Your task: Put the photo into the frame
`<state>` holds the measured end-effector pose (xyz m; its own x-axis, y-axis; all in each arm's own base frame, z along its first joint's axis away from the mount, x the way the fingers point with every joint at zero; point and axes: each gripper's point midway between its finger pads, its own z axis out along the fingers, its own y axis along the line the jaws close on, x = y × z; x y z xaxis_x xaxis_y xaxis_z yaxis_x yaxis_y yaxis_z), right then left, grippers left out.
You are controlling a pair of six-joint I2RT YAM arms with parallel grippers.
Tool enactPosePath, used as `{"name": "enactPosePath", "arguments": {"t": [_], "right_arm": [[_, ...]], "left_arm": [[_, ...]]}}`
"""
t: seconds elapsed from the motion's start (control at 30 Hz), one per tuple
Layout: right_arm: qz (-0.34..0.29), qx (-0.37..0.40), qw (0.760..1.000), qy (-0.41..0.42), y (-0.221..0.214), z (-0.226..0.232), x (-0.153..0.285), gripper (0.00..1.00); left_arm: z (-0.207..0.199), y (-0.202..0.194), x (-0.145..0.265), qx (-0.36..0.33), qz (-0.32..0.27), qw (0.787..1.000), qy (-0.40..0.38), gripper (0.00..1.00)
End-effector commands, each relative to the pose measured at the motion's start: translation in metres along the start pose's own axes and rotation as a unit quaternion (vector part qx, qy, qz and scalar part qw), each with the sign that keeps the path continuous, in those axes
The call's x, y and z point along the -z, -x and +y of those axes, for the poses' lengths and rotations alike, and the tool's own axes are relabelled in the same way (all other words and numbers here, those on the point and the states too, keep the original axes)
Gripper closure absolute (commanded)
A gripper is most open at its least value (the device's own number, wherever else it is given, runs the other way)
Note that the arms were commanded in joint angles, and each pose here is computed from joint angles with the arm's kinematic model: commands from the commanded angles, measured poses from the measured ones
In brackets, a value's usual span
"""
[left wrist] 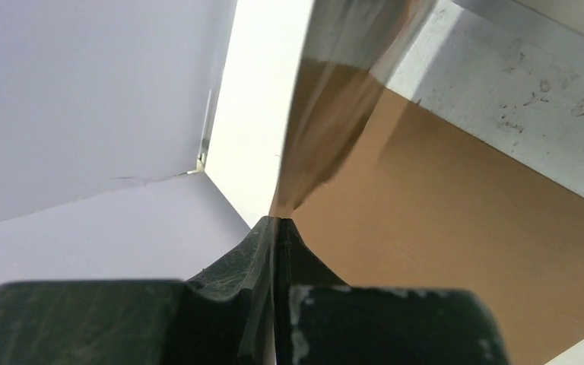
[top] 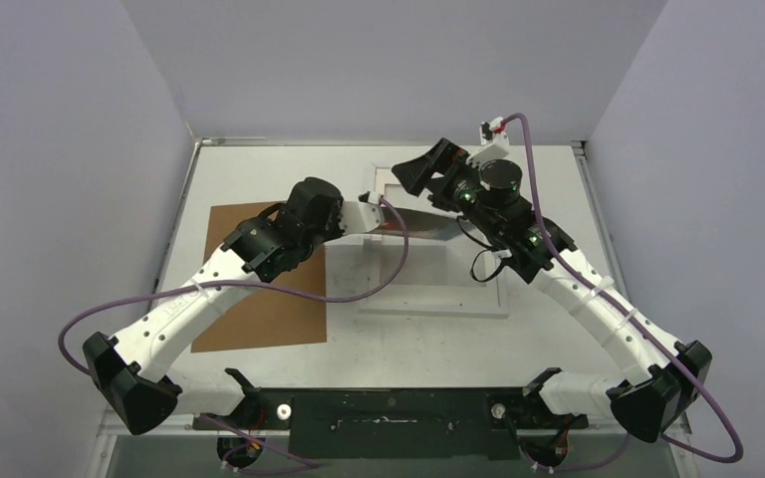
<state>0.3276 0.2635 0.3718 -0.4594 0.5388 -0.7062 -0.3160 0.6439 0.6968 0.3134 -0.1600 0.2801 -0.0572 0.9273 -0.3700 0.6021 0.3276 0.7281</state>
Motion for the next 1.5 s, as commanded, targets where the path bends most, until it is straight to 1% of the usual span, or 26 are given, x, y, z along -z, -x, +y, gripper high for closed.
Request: {"name": "enactPosePath", "arguments": {"t": [0.0,0.13,0.2,0.27,0.33,0.43,0.5,0.6,0.7,0.77,0.87,0.93,1.03,1.17,1.23,1.33,1.47], "right_arm": [[0.029,-0.06,0.998,-0.02,-0.025,-0.009,0.002,0.03],[0.045,-0.065,0.996,-0.051,-0.038,-0.02,0.009,0.01],[0.03,-0.056,0.996,-0.062,-0.029,-0.018,0.011,0.02],[0.013,-0.037,0.997,-0.067,-0.012,-0.013,0.013,0.02],[-0.014,-0.008,0.997,-0.082,0.017,-0.009,0.015,0.02],[-0.059,0.033,0.992,-0.107,0.059,0.002,0.028,0.02],[-0.084,0.042,0.989,-0.117,0.076,0.004,0.037,0.02],[-0.091,0.036,0.989,-0.112,0.08,0.008,0.041,0.02],[-0.082,0.026,0.991,-0.106,0.073,0.008,0.037,0.02],[-0.074,0.016,0.992,-0.098,0.067,0.008,0.032,0.02],[-0.056,-0.001,0.995,-0.085,0.055,0.009,0.023,0.05],[-0.043,-0.02,0.996,-0.073,0.044,0.01,0.018,0.06],[-0.017,-0.046,0.997,-0.067,0.022,0.005,0.01,0.09],[0.014,-0.052,0.996,-0.077,-0.006,-0.005,0.01,0.1],[0.029,-0.055,0.994,-0.086,-0.02,-0.012,0.014,0.1],[0.048,-0.073,0.992,-0.089,-0.04,-0.019,0.02,0.1],[0.071,-0.102,0.987,-0.102,-0.067,-0.032,0.019,0.09]], "left_arm": [[0.002,0.001,-0.007,0.019,0.007,1.0,0.021,1.0],[-0.007,0.0,-0.015,0.029,0.015,0.999,0.002,1.0],[-0.004,0.004,-0.016,0.038,0.014,0.999,-0.004,1.0],[0.002,0.008,-0.015,0.052,0.012,0.999,-0.004,1.0],[0.009,0.01,-0.014,0.068,0.012,0.998,-0.004,1.0],[0.025,0.002,-0.014,0.114,0.033,0.993,-0.005,1.0],[0.04,-0.009,-0.015,0.155,0.048,0.987,0.0,1.0],[0.063,-0.028,-0.015,0.201,0.063,0.977,0.024,1.0],[0.082,-0.039,-0.008,0.226,0.072,0.97,0.051,1.0],[0.089,-0.039,0.0,0.235,0.067,0.968,0.063,1.0],[0.087,-0.041,0.006,0.236,0.066,0.967,0.07,1.0],[0.075,-0.047,0.003,0.241,0.077,0.966,0.057,1.0],[0.044,-0.057,-0.005,0.24,0.103,0.965,0.027,1.0],[-0.009,-0.071,-0.021,0.252,0.137,0.957,-0.041,1.0],[-0.026,-0.073,-0.026,0.267,0.144,0.951,-0.06,1.0],[-0.038,-0.07,-0.031,0.294,0.146,0.941,-0.078,1.0],[-0.042,-0.058,-0.029,0.296,0.118,0.945,-0.068,1.0]]}}
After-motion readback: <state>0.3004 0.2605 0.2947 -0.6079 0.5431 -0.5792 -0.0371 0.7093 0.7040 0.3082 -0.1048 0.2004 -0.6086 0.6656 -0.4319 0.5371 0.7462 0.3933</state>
